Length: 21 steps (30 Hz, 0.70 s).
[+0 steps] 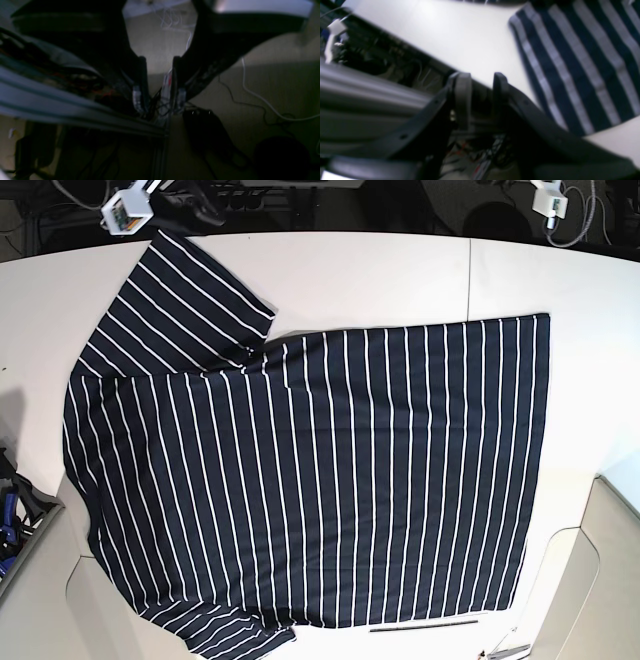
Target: Fold the T-shirt properly
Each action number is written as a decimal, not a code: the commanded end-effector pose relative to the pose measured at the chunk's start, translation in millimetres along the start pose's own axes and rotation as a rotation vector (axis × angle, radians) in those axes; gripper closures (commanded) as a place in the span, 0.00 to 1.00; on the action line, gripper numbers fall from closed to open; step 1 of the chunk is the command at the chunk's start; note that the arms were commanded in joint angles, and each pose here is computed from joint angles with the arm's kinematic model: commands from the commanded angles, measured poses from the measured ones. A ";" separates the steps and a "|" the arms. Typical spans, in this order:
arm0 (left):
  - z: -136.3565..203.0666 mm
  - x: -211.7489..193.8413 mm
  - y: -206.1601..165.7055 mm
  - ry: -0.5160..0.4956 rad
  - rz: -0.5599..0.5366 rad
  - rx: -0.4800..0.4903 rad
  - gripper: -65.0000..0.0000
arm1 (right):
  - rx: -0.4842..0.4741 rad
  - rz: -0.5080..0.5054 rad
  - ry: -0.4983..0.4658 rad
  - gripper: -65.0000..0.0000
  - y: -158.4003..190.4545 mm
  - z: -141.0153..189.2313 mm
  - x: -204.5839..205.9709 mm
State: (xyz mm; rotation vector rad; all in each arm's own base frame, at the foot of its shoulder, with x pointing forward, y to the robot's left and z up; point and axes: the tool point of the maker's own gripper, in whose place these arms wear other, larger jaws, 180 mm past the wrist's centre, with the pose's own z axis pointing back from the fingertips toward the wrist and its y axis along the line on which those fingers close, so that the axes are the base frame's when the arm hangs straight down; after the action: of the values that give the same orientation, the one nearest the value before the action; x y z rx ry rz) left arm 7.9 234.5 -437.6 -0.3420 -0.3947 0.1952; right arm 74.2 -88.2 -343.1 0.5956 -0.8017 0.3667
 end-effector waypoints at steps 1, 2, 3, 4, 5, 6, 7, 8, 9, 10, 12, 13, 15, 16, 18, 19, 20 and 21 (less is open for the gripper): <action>8.9 9.0 -0.8 -0.028 -0.009 -0.012 0.72 | 0.000 -0.005 -0.043 0.77 -1.0 4.6 12.3; 13.1 15.9 -0.1 -0.046 -0.003 -0.012 0.72 | -0.014 -0.010 -0.057 0.77 -6.6 6.6 16.7; 17.0 22.1 0.8 -0.065 0.000 -0.010 0.72 | -0.031 -0.014 -0.068 0.77 -12.5 9.0 20.1; 20.7 28.6 1.8 -0.085 0.000 -0.007 0.72 | -0.048 -0.018 -0.077 0.77 -18.0 11.3 22.7; 24.6 35.5 3.3 -0.106 -0.005 0.000 0.72 | -0.064 -0.020 -0.081 0.77 -23.5 13.8 24.5; 28.4 42.0 4.3 -0.126 -0.011 0.006 0.72 | -0.078 -0.022 -0.080 0.77 -28.3 16.1 25.5; 32.2 48.7 4.3 -0.148 -0.016 0.009 0.70 | -0.091 -0.025 -0.080 0.77 -33.3 18.5 26.7; 35.7 55.2 3.8 -0.166 -0.024 0.010 0.66 | -0.105 -0.028 -0.082 0.77 -38.0 20.9 28.1; 38.5 61.0 3.2 -0.179 -0.036 0.011 0.61 | -0.121 -0.031 -0.078 0.77 -43.1 23.3 28.5; 40.8 65.9 3.0 -0.187 -0.051 0.011 0.56 | -0.141 -0.038 -0.074 0.73 -48.9 25.5 29.1; 43.3 75.0 2.5 -0.194 -0.083 0.008 0.49 | -0.206 -0.055 -0.059 0.62 -65.5 29.3 29.1; 44.0 78.4 2.8 -0.197 -0.095 0.009 0.49 | -0.254 -0.059 -0.052 0.55 -76.4 31.5 29.1; 44.4 86.5 3.9 -0.208 -0.114 0.008 0.49 | -0.360 -0.075 -0.054 0.45 -100.4 37.0 32.0; 44.1 90.4 3.9 -0.214 -0.121 0.007 0.49 | -0.408 -0.082 -0.057 0.42 -111.7 40.0 34.1; 43.8 98.0 4.2 -0.225 -0.137 0.006 0.49 | -0.472 -0.082 -0.044 0.40 -129.0 43.9 36.2; 43.6 101.6 4.6 -0.232 -0.140 0.007 0.49 | -0.490 -0.083 -0.031 0.40 -134.7 44.9 35.6; 43.7 104.9 6.1 -0.236 -0.141 0.013 0.49 | -0.500 -0.087 -0.019 0.40 -138.9 45.0 34.5; 43.9 107.7 6.8 -0.242 -0.141 0.016 0.49 | -0.504 -0.090 -0.009 0.40 -141.6 44.5 32.7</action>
State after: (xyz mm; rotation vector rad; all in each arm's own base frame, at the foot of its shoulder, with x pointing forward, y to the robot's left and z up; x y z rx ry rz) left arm 83.0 278.8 -372.7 -0.2740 -0.6291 0.1166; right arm 140.7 -222.9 -351.2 0.1585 -0.8091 0.0628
